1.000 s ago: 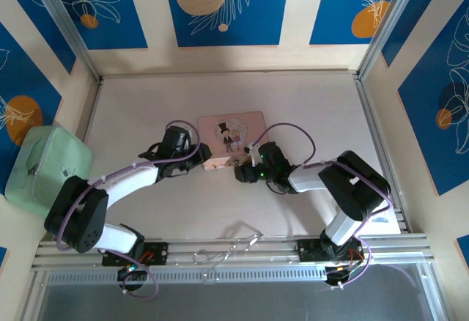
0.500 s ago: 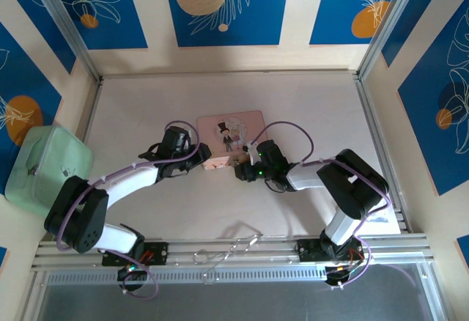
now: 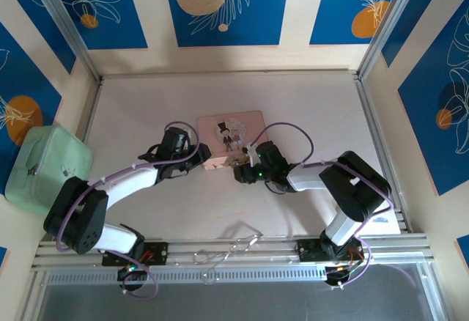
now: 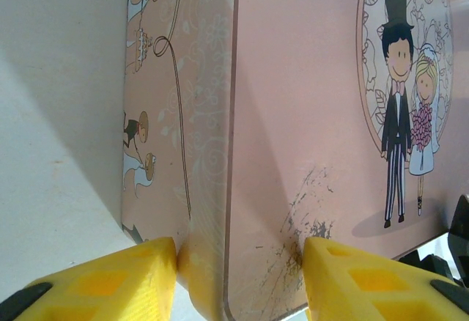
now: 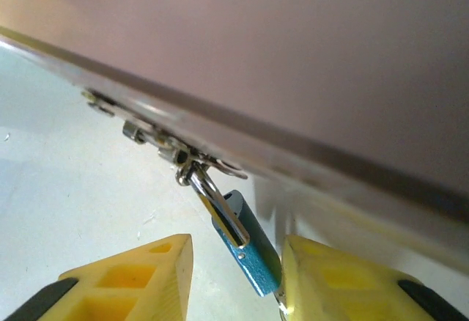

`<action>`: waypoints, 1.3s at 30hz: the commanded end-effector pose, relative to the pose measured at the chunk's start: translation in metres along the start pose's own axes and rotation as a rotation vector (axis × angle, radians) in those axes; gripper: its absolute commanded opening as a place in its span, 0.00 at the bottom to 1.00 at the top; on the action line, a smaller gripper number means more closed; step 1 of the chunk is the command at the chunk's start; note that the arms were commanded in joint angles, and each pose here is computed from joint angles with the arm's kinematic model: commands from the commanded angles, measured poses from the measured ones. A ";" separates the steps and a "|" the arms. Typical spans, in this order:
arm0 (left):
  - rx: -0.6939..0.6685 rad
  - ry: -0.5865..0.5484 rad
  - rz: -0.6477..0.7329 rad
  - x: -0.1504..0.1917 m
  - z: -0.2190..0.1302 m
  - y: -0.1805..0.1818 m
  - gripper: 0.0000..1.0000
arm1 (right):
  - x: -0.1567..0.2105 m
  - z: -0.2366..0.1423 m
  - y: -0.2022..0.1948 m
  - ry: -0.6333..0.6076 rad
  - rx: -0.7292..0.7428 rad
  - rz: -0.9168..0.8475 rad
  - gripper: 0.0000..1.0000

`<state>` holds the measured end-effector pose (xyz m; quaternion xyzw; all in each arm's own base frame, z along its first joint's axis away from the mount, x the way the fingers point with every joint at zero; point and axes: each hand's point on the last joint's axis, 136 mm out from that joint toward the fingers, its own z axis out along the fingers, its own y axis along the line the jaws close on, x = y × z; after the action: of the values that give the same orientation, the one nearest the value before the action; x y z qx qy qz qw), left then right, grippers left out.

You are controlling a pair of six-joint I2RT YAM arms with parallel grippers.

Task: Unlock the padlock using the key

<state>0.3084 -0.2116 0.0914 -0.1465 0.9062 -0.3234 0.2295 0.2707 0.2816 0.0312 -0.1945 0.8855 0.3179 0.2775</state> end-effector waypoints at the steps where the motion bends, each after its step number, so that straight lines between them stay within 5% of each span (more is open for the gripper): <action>1: 0.002 -0.001 -0.011 0.001 0.000 0.001 0.49 | 0.015 -0.003 0.005 0.055 -0.016 0.027 0.36; 39: 0.047 -0.046 0.000 -0.009 -0.023 -0.017 0.52 | 0.020 -0.012 0.024 0.089 -0.169 0.074 0.04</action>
<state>0.3072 -0.2104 0.1043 -0.1479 0.9003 -0.3316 0.2401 0.2579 0.2865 0.0405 -0.1906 0.8774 0.3644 0.2470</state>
